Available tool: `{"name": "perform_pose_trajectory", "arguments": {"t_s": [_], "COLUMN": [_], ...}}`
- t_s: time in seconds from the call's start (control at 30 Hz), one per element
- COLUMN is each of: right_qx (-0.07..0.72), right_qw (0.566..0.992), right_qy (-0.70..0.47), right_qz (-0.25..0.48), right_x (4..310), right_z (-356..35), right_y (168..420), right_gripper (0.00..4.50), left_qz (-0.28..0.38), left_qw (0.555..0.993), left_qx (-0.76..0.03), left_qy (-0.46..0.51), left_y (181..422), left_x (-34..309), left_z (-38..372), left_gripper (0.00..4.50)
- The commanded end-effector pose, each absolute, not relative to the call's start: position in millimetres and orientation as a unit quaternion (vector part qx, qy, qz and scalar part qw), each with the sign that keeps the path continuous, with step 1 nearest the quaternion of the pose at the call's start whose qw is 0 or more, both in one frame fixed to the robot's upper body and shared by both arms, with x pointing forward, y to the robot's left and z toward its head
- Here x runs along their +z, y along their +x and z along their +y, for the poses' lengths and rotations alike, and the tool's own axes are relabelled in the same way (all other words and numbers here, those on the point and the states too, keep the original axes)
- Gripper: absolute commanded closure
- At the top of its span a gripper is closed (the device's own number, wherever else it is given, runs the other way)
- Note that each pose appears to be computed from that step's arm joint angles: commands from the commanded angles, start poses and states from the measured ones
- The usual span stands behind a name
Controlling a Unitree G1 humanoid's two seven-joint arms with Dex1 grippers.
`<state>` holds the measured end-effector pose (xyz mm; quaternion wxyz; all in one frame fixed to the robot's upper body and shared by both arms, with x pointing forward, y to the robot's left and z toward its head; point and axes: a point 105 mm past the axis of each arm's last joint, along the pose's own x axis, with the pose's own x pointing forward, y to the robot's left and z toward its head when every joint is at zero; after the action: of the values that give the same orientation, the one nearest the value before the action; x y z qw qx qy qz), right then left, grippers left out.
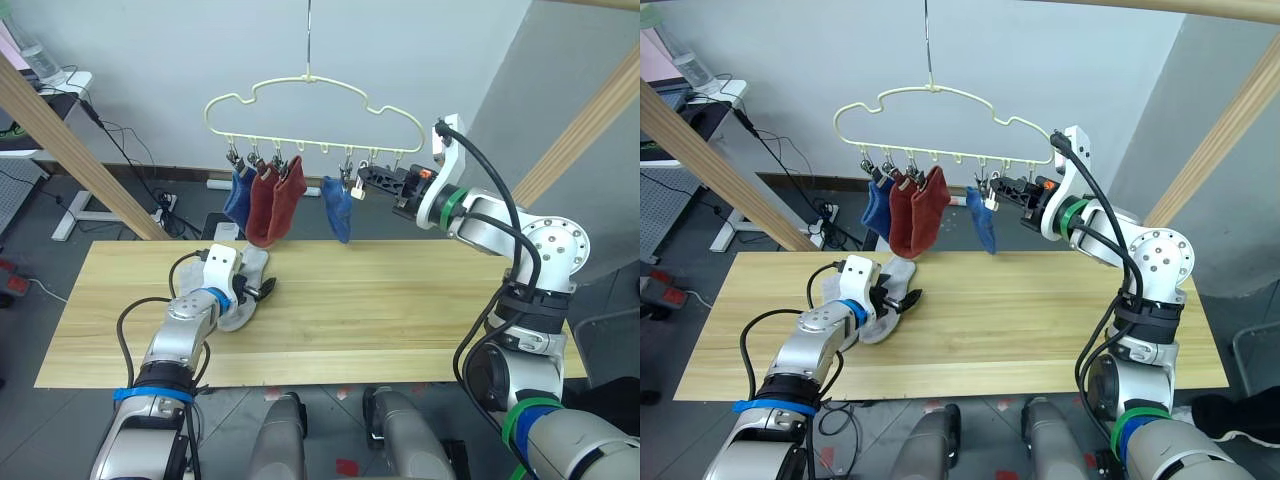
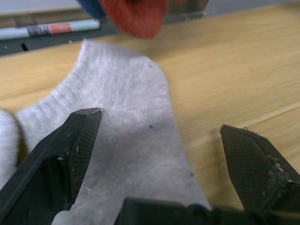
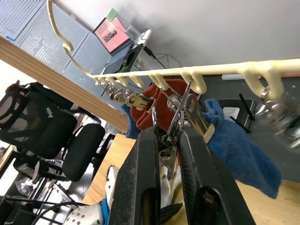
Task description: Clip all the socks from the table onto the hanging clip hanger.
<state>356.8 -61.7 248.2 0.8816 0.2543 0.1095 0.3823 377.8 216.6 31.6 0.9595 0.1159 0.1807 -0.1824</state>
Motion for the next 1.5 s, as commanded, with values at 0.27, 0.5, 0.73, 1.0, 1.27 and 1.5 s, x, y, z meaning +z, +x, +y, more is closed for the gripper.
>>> {"name": "perform_pose_trajectory", "arguments": {"t_s": [0.27,0.5,0.73,1.0,1.27,1.5], "right_qx": [0.385,0.382,0.381,0.381,0.382,0.368], "right_qw": [0.884,0.885,0.885,0.885,0.883,0.852], "right_qy": [0.252,0.255,0.256,0.254,0.258,0.348], "right_qz": [0.079,0.077,0.078,0.080,0.084,0.129], "right_x": [263,263,263,262,260,257], "right_z": [-64,-66,-65,-65,-65,-67], "right_y": [352,353,355,356,358,366], "right_gripper": [4.28,4.28,4.28,4.28,4.28,4.28], "left_qz": [0.225,0.223,0.219,0.172,0.034,-0.181], "left_qw": [0.957,0.951,0.948,0.945,0.924,0.860], "left_qx": [-0.160,-0.181,-0.195,-0.247,-0.348,-0.417], "left_qy": [0.087,0.115,0.125,0.131,0.155,0.233], "left_y": [381,375,368,357,329,291], "left_x": [15,13,12,33,88,160], "left_z": [223,223,221,202,165,131], "left_gripper": [0.38,2.11,3.96,4.47,4.47,4.47]}}
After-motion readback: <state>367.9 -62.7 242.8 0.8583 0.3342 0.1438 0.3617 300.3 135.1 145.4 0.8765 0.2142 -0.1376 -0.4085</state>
